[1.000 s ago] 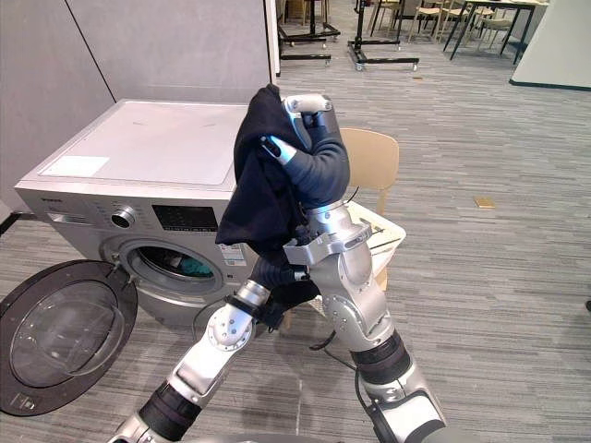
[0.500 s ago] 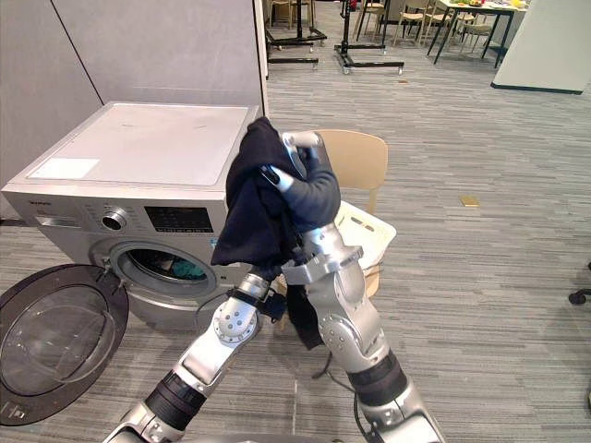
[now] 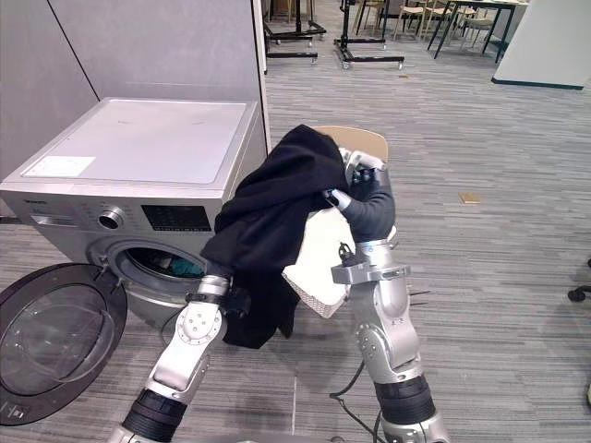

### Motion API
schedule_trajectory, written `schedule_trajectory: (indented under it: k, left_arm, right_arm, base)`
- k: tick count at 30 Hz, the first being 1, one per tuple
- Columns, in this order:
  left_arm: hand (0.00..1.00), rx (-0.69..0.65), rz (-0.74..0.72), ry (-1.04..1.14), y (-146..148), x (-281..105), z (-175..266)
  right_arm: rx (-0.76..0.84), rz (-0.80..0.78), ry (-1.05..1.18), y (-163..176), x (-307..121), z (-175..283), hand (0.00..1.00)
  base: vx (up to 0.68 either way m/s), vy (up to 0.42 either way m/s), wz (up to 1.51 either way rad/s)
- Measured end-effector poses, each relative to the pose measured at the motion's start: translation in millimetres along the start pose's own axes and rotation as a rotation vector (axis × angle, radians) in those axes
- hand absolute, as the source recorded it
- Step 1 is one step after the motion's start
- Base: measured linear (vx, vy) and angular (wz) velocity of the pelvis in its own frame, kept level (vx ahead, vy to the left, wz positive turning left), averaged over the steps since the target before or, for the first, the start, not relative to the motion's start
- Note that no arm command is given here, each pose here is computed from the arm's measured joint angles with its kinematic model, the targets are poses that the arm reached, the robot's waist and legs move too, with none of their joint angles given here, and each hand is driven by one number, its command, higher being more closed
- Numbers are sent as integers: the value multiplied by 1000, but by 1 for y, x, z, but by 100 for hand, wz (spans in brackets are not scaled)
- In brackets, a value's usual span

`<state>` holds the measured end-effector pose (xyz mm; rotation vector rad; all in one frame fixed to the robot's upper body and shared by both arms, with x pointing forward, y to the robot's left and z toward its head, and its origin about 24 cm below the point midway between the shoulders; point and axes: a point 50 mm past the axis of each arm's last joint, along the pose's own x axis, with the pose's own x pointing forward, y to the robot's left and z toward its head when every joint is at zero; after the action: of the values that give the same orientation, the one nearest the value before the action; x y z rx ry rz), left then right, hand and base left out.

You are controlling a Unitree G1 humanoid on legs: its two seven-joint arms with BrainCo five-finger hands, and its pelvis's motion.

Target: Pick up the laundry basket with both hands and put the clothes into the washing machine.

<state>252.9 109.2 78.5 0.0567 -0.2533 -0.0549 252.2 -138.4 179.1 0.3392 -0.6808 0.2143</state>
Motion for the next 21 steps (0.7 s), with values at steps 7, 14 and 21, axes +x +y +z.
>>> schedule_trajectory:
  k: [7, 14, 21]
  left_arm:
    - [100, 47, 169, 80, 41, -19, -16]
    - [100, 79, 279, 191, 67, -50, -33]
    - [100, 63, 315, 327, 77, -77, -56]
  right_arm:
    - [-419, -111, -8, -54, -14, 27, 0]
    - [-718, -276, 188, -94, -62, 21, 0]
    - [-650, -686, 740, -148, -174, -40, 0]
  base:
    - [0, 0, 0]
    - [11, -6, -5]
    - [-1, -2, 1]
